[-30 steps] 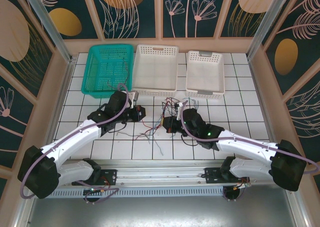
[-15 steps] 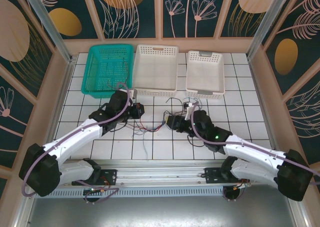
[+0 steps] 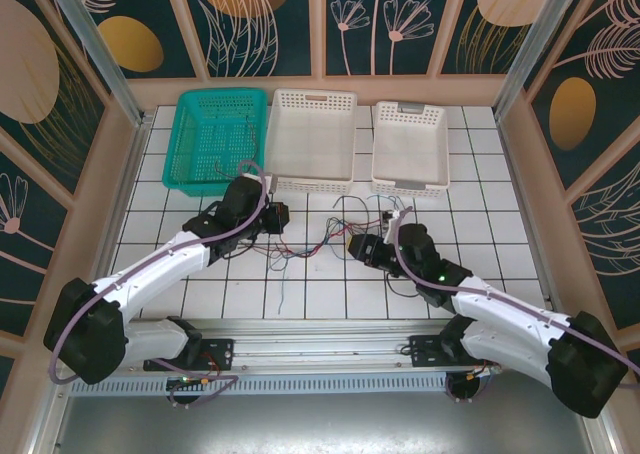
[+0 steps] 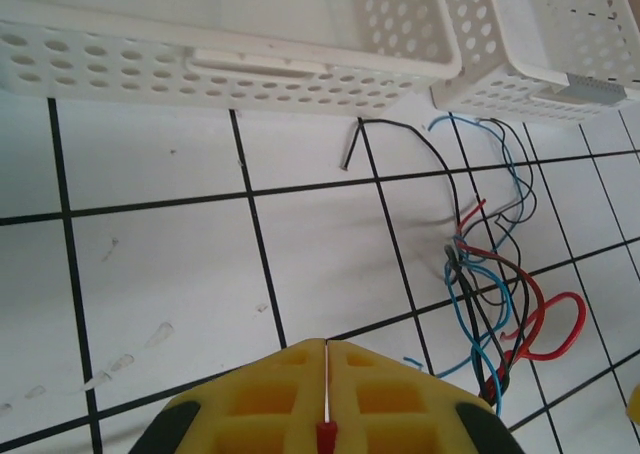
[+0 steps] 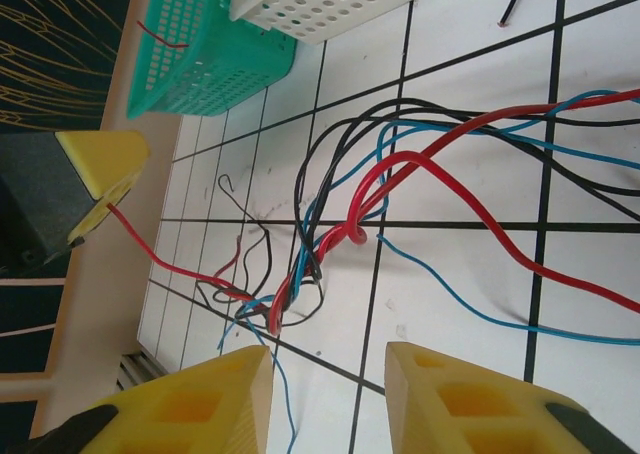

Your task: Untangle the cables

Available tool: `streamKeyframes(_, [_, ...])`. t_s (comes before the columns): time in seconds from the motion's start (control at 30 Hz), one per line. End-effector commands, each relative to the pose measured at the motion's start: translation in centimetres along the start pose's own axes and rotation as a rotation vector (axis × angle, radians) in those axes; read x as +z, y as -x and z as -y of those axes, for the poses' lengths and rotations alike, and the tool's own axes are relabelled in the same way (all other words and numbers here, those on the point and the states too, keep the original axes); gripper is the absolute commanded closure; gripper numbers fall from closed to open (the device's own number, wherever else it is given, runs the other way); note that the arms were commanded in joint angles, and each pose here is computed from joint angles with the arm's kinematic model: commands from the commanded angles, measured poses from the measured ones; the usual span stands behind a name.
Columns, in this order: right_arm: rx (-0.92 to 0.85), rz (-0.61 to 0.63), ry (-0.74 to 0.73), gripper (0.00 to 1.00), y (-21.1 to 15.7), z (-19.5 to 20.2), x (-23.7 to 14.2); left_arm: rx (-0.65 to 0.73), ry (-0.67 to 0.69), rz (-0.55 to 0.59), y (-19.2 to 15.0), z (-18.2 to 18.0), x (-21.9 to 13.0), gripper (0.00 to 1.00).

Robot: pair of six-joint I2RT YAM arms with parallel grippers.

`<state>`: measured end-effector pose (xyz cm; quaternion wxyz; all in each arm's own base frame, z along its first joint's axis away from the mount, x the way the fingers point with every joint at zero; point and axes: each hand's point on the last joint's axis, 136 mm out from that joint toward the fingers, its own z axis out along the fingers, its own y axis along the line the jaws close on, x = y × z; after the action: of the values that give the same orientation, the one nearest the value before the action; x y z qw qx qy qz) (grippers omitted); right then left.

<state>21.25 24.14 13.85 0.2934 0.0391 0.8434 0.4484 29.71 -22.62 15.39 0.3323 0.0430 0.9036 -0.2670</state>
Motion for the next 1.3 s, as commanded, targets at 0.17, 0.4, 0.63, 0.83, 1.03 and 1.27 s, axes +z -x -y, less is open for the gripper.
streamKeyframes(0.17, [-0.021, 0.012, 0.017, 0.66, 2.5, -3.2, 1.4, 0.083, 0.095, -0.014, -0.3, -1.1, 0.1, 1.00])
streamKeyframes(0.4, [-0.032, -0.030, -0.037, 0.66, 2.7, -4.7, 3.7, 0.130, 0.165, -0.012, -0.4, -1.6, 0.1, 1.00])
streamKeyframes(0.63, [-0.015, -0.102, -0.062, 0.66, 1.3, -4.4, 6.6, 0.138, 0.165, -0.002, -0.2, -1.1, -0.2, 1.00])
streamKeyframes(0.83, [0.010, -0.131, -0.104, 0.66, 0.3, -2.7, 7.2, 0.135, 0.150, 0.012, 0.1, -0.7, -0.8, 1.00])
streamKeyframes(1.03, [0.032, -0.139, -0.133, 0.66, -0.5, -1.2, 7.4, 0.138, 0.146, 0.019, 0.4, -0.5, -0.9, 1.00])
streamKeyframes(1.27, [0.044, -0.165, -0.160, 0.68, -1.1, 0.0, 8.4, 0.139, 0.135, 0.027, 0.9, 0.0, -1.2, 1.00])
